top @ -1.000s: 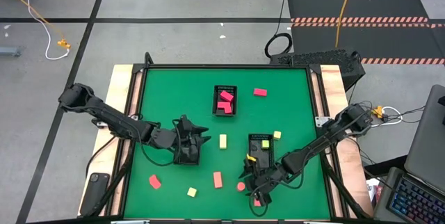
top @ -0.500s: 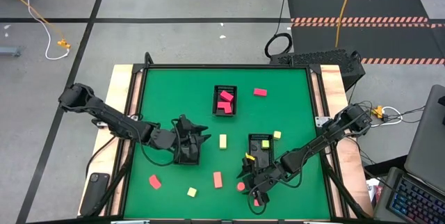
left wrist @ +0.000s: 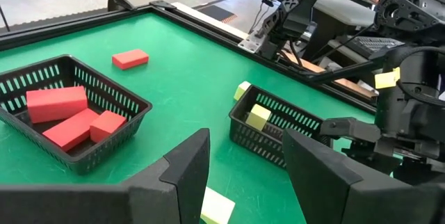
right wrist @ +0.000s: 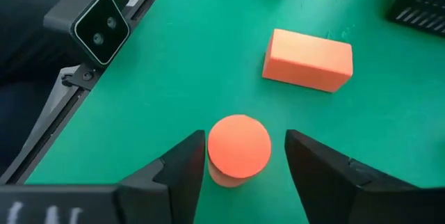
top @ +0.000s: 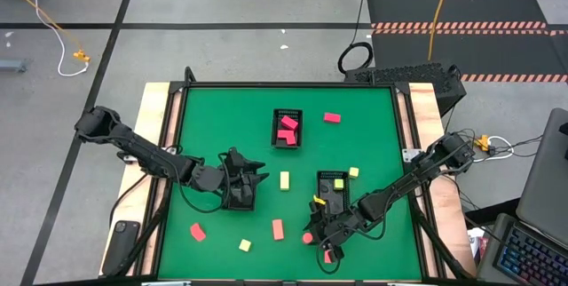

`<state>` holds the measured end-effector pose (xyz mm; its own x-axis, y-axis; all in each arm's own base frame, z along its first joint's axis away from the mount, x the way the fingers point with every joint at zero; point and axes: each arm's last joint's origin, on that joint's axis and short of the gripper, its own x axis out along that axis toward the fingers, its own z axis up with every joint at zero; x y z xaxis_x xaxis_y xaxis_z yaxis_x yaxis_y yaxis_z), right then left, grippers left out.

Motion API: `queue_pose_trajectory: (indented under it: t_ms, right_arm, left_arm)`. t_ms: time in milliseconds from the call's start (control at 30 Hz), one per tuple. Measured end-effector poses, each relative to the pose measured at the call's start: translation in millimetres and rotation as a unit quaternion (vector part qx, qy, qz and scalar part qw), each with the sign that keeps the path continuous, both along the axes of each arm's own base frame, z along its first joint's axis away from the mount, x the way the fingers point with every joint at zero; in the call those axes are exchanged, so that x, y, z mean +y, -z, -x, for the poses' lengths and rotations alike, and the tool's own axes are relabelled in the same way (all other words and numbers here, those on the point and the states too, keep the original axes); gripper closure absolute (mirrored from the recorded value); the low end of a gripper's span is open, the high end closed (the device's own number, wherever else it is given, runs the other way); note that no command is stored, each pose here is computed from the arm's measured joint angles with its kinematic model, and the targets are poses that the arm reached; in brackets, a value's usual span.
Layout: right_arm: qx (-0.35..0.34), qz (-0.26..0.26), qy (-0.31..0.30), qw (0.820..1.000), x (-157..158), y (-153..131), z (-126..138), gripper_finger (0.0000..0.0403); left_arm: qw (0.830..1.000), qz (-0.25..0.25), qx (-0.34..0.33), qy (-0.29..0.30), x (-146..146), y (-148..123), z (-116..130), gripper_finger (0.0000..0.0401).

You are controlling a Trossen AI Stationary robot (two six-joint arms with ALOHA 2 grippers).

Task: Sort & place blocks by color
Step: Put the orange block into the bottom left black bin

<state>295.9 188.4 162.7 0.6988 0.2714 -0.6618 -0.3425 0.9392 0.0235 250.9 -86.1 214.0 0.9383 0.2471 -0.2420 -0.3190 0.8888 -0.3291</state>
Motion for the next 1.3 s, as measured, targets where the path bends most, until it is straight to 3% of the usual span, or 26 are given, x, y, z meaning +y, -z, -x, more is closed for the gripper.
queue_pose_trajectory:
  t_ms: [300,700,900,1300]
  right_arm:
    - [-0.011,-0.012,0.004,1.000,-2,6,3,0.0213]
    - [-0.019,-0.012,0.000,1.000,-2,7,4,0.0282]
    - [-0.031,0.006,0.003,1.000,-3,7,3,0.0284]
    - [-0.165,0.051,0.033,0.985,-23,-32,-11,0.0284]
  left_arm:
    - [1.000,0.000,0.000,0.000,0,0,0,0.0217]
    - [1.000,-0.002,0.001,0.000,0,0,0,0.0217]
    - [1.000,-0.005,0.002,0.001,0,0,0,0.0217]
    - [0.995,-0.091,0.011,0.032,-5,-2,1,0.0217]
